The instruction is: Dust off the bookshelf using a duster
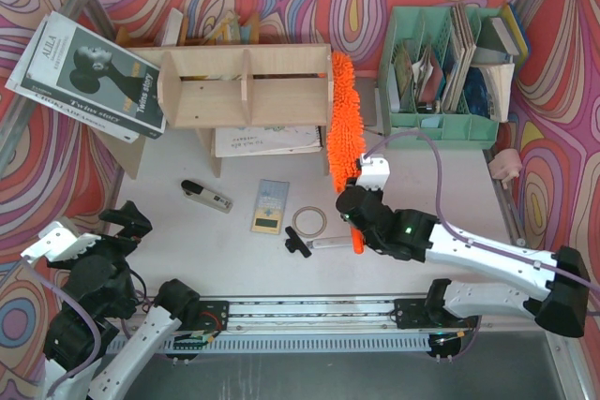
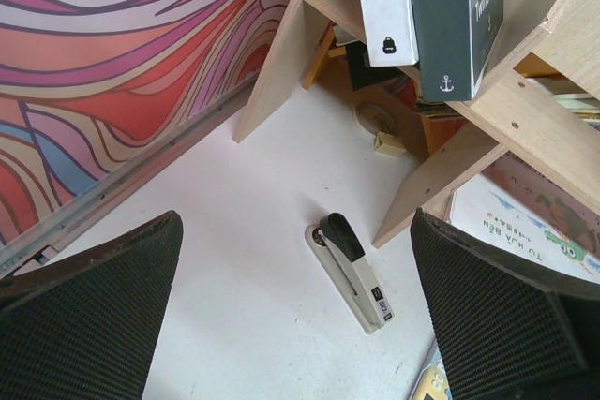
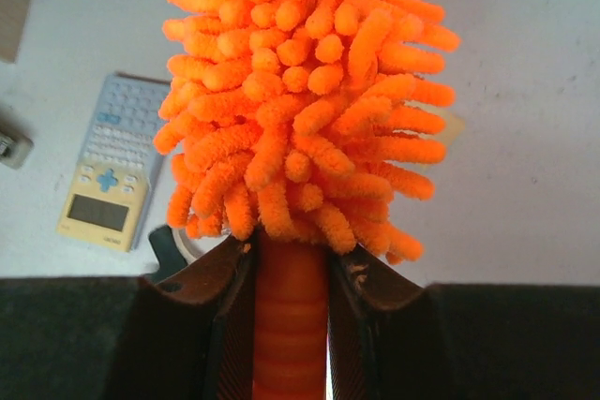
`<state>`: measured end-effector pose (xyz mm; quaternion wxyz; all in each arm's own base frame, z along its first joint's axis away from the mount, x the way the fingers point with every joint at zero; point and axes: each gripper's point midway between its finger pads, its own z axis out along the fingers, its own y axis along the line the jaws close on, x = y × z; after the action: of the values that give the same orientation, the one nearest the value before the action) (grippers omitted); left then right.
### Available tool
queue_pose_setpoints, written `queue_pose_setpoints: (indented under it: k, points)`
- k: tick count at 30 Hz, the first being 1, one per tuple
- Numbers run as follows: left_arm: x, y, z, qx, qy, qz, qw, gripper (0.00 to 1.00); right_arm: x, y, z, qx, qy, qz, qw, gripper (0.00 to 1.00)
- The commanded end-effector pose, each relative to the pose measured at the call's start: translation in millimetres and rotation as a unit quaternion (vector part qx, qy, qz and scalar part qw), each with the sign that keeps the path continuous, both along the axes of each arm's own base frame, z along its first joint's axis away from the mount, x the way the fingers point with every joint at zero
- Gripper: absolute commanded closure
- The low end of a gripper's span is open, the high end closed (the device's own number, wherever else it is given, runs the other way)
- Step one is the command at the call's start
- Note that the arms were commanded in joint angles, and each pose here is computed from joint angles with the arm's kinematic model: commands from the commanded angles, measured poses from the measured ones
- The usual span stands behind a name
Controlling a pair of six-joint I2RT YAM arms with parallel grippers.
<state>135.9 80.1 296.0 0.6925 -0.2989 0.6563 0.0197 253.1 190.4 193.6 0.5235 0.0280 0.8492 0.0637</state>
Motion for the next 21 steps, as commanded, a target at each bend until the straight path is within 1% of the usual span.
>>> queue_pose_setpoints:
  k: [1, 6, 9, 12, 17, 21]
  points:
    - [1.9, -1.1, -0.9, 0.004, 0.001, 0.000, 1.000, 0.02, -8.4, 25.5, -37.3, 0.040, 0.044, 0.033, 0.998, 1.00]
    - [2.3, -1.3, -1.0, 0.004, 0.002, 0.001, 1.000, 0.02, -20.8, 29.1, -88.7, 0.040, 0.097, 0.037, 0.994, 1.00]
    - [2.6, -1.5, -1.3, 0.006, 0.004, 0.001, 1.000, 0.02, -21.4, 27.5, -93.0, 0.037, 0.101, 0.032, 0.994, 1.00]
    - [3.3, -2.1, -1.1, 0.006, 0.004, 0.000, 1.000, 0.02, -15.0, 23.6, -70.8, 0.036, 0.072, 0.027, 0.996, 1.00]
    - [3.3, -2.1, -1.5, 0.007, 0.005, 0.000, 1.000, 0.02, -2.9, 18.2, 0.0, 0.045, -0.006, 0.038, 0.998, 1.00]
    - [2.2, -1.1, -1.1, 0.005, 0.002, 0.001, 1.000, 0.02, -2.9, 10.3, 51.7, 0.070, -0.057, 0.043, 0.995, 1.00]
